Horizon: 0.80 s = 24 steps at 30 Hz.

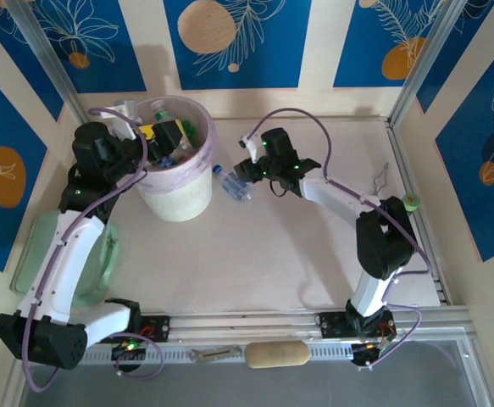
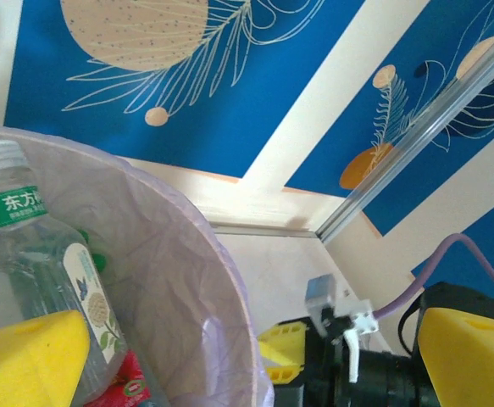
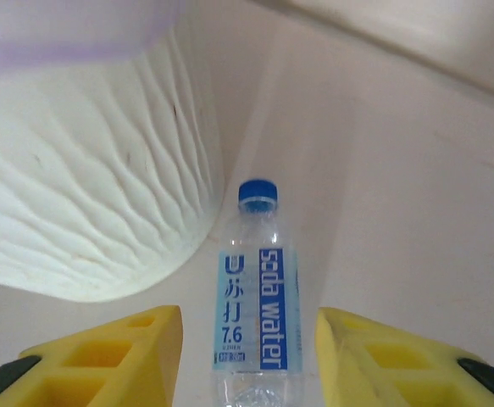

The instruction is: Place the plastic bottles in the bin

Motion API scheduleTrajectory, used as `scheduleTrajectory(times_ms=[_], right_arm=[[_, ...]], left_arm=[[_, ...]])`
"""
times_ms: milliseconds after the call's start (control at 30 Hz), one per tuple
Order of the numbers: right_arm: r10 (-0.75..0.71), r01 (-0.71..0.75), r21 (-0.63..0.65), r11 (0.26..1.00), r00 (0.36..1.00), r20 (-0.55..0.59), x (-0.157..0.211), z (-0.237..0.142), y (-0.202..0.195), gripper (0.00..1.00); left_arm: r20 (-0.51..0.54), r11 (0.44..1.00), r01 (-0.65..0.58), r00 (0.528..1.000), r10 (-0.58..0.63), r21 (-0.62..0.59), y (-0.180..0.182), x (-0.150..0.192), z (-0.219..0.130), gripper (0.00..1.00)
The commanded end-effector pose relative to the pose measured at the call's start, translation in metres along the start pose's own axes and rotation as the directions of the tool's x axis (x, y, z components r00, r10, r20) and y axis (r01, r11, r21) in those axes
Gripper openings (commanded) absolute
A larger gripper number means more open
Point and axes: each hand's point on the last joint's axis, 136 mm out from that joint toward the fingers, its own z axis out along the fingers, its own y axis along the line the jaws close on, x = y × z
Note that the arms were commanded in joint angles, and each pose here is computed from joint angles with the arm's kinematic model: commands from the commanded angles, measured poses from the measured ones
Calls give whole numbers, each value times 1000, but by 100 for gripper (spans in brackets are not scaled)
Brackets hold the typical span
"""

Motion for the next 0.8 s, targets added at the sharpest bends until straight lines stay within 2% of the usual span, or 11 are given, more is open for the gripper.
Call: scheduleTrajectory(times_ms=[0,100,233,533,767], right_arm=[[32,-32,-31,999,999,22,0,2,3,56],[40,-40,15,999,997,-62,15,20,-5,76],[53,-47,41,998,988,-146,32,47,-11,86],[-1,28,77,997,942,-336,78,90,-10,92],[-14,38,53,998,915,-403,102,100,-6,92]], left_arm=[[26,998,-5,1000,4,55,-17,-12,0,100],[16,998,-2,1000,1,64,-18,-9,4,100],[10,998,-1,1000,0,68,-18,-7,5,100],[17,998,-26,1000,25,49,-17,-7,0,100],[14,998,-23,1000,22,53,-16,-6,2,100]])
